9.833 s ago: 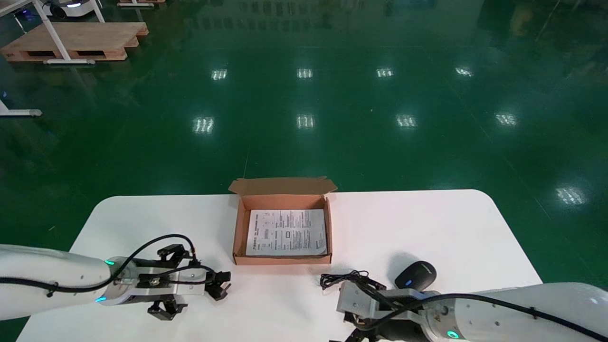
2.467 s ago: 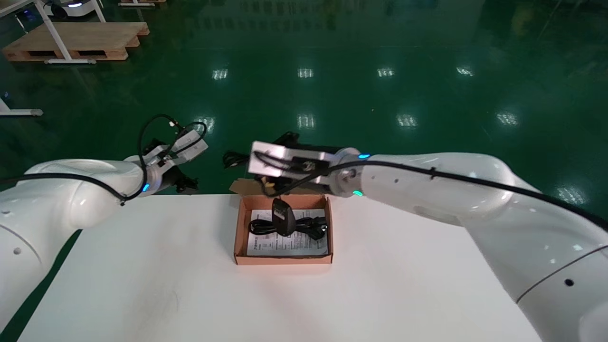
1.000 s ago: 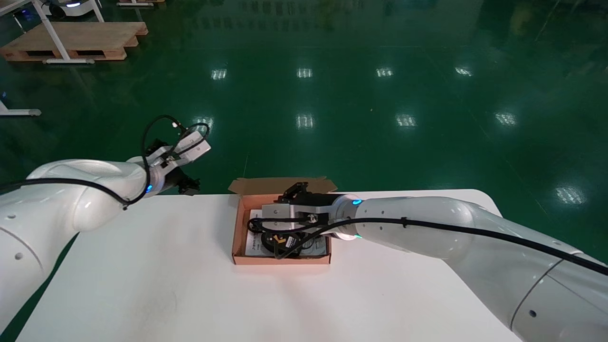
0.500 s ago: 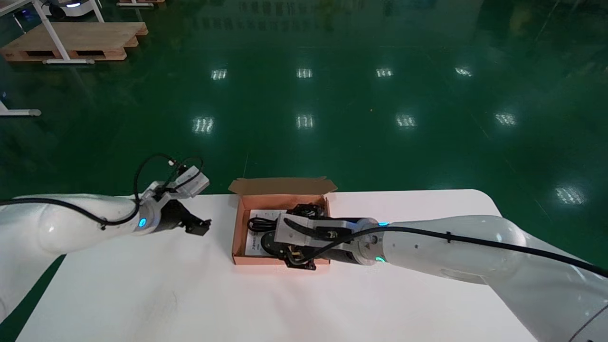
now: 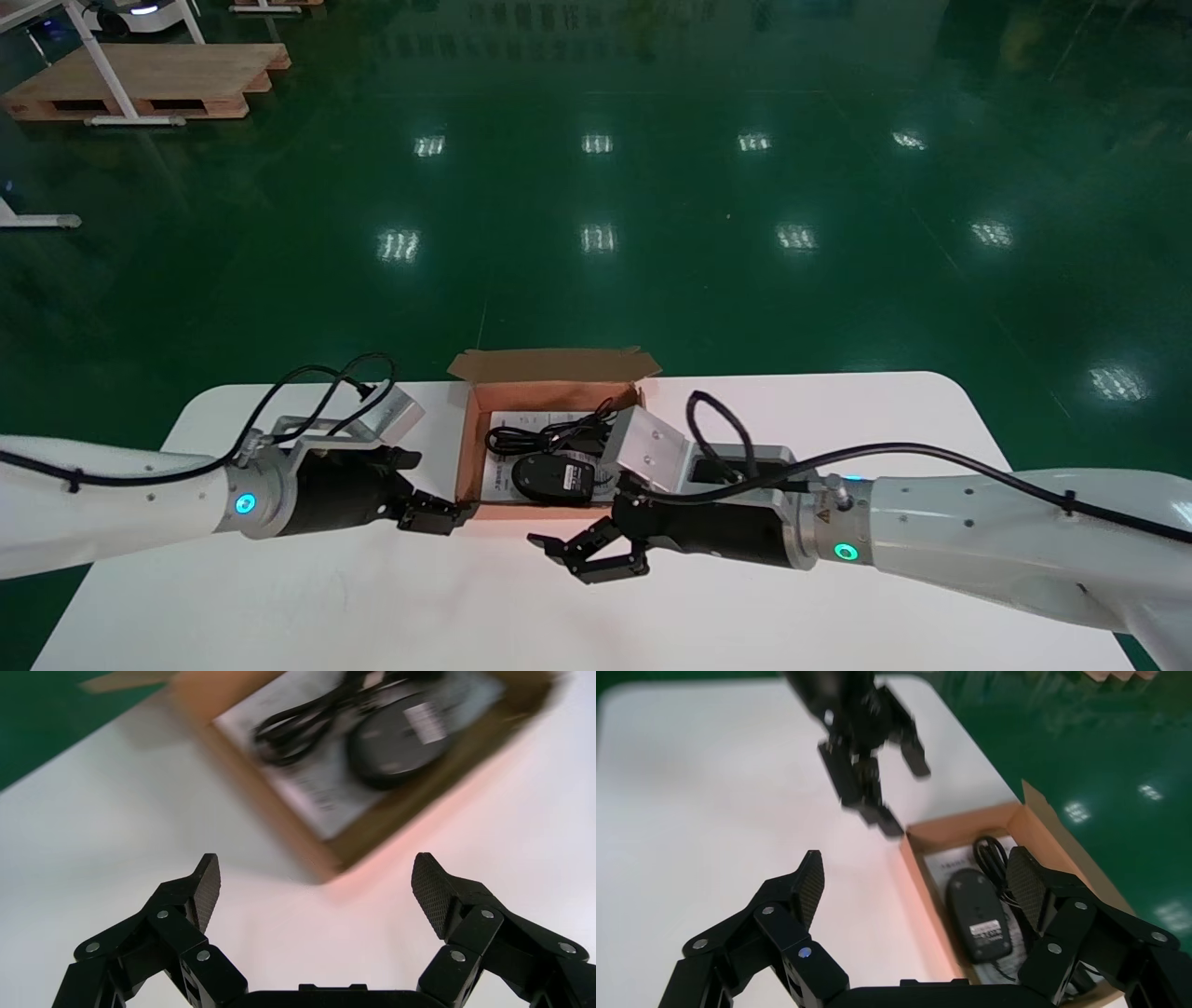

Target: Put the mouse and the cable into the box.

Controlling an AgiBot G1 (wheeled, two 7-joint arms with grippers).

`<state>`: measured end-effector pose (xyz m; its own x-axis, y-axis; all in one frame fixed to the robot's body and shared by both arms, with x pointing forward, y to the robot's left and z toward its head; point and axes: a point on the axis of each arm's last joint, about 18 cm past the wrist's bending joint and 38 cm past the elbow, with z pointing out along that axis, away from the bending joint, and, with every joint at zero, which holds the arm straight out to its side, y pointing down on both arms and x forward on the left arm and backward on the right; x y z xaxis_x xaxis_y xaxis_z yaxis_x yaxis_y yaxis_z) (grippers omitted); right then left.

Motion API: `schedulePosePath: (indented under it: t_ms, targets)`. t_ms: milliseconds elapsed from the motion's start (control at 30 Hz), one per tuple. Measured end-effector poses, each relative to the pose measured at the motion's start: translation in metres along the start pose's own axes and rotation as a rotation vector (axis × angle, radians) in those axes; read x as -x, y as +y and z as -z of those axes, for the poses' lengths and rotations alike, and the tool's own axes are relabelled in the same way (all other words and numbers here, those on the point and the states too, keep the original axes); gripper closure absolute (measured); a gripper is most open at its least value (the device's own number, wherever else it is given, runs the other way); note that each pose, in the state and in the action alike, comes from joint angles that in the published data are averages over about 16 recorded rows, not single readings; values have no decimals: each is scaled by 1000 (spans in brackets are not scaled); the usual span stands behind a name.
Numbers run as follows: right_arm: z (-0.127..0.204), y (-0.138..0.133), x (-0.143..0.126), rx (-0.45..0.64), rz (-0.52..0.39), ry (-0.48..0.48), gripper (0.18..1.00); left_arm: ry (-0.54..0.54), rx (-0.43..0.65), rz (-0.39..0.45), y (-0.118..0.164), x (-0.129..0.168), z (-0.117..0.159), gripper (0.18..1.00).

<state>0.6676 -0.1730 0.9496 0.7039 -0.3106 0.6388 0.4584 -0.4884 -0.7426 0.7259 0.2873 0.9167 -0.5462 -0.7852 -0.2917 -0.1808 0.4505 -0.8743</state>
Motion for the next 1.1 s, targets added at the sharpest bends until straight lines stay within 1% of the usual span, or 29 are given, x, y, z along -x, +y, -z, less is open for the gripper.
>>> schedulePosePath:
  t_ms: [200, 267, 533, 767, 1100]
  targets:
    - [34, -4, 8, -88, -87, -26, 212, 138, -93, 23, 2, -18, 24, 183]
    - [46, -6, 11, -116, -110, -35, 203, 182, -128, 23, 1, -24, 34, 183]
    - [98, -18, 24, -220, -174, -74, 180, 344, -284, -17, -4, -46, 84, 183]
    - [145, -31, 38, -294, -195, -115, 178, 470, -434, -104, -11, -66, 138, 183]
    - [205, -52, 61, -358, -174, -182, 178, 618, -629, -283, -15, -96, 218, 183]
